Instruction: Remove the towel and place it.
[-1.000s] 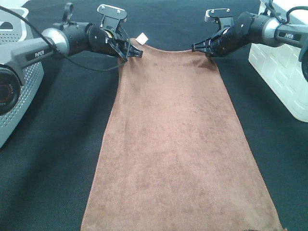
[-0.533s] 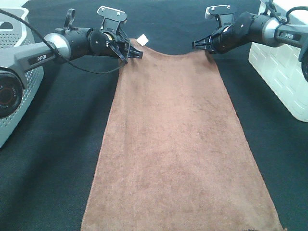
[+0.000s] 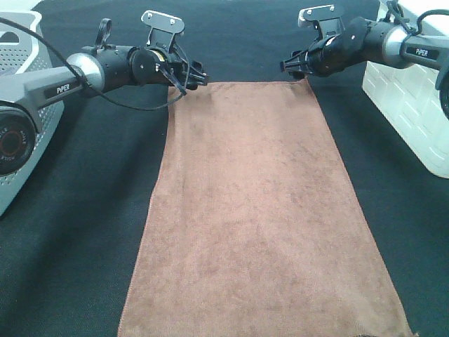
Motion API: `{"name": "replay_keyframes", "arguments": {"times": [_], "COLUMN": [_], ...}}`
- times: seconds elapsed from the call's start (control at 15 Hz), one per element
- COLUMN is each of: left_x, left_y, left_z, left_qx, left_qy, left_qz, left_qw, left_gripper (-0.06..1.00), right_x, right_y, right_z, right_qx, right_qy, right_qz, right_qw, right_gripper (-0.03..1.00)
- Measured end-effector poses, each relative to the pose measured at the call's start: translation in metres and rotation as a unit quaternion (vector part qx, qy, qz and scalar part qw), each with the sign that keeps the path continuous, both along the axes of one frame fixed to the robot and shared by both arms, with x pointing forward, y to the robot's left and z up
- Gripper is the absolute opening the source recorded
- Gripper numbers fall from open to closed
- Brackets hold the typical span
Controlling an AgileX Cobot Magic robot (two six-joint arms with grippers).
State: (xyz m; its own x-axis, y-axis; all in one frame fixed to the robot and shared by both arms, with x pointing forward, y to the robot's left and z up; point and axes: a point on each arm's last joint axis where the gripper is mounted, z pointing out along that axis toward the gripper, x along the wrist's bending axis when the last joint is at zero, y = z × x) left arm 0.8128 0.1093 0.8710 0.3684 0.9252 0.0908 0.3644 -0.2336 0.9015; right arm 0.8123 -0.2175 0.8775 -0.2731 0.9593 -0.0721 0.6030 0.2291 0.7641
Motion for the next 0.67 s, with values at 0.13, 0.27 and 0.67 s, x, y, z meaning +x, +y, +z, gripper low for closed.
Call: {"name": "replay_keyframes", "arguments": {"times": [0.13, 0.27, 0.67], "left_x": [-0.001, -0.006, -0.049], "left_y": [0.0, 0.001, 0.022], "left_z": [0.006, 0.027, 0.158], "left_qx": [0.008, 0.019, 0.039], "left_qy": [0.007, 0.04, 0.155], "left_qz": [-0.004, -0.01, 0.003], "left_qw": [1.0, 0.999, 0.987], "left_gripper": [0.76, 0.8, 0.99], "right_x": [-0.004, -0.01, -0.07], "right_y": [0.001, 0.002, 0.001], "right_z": [0.007, 0.038, 0.184], "right_qx": [-0.001, 0.012, 0.053], "right_qy": [0.022, 0.039, 0.114], "right_qz": [0.006, 0.006, 0.008], "right_qw": [1.0, 0.999, 0.992], "right_gripper": [0.66, 0.71, 0.81]}}
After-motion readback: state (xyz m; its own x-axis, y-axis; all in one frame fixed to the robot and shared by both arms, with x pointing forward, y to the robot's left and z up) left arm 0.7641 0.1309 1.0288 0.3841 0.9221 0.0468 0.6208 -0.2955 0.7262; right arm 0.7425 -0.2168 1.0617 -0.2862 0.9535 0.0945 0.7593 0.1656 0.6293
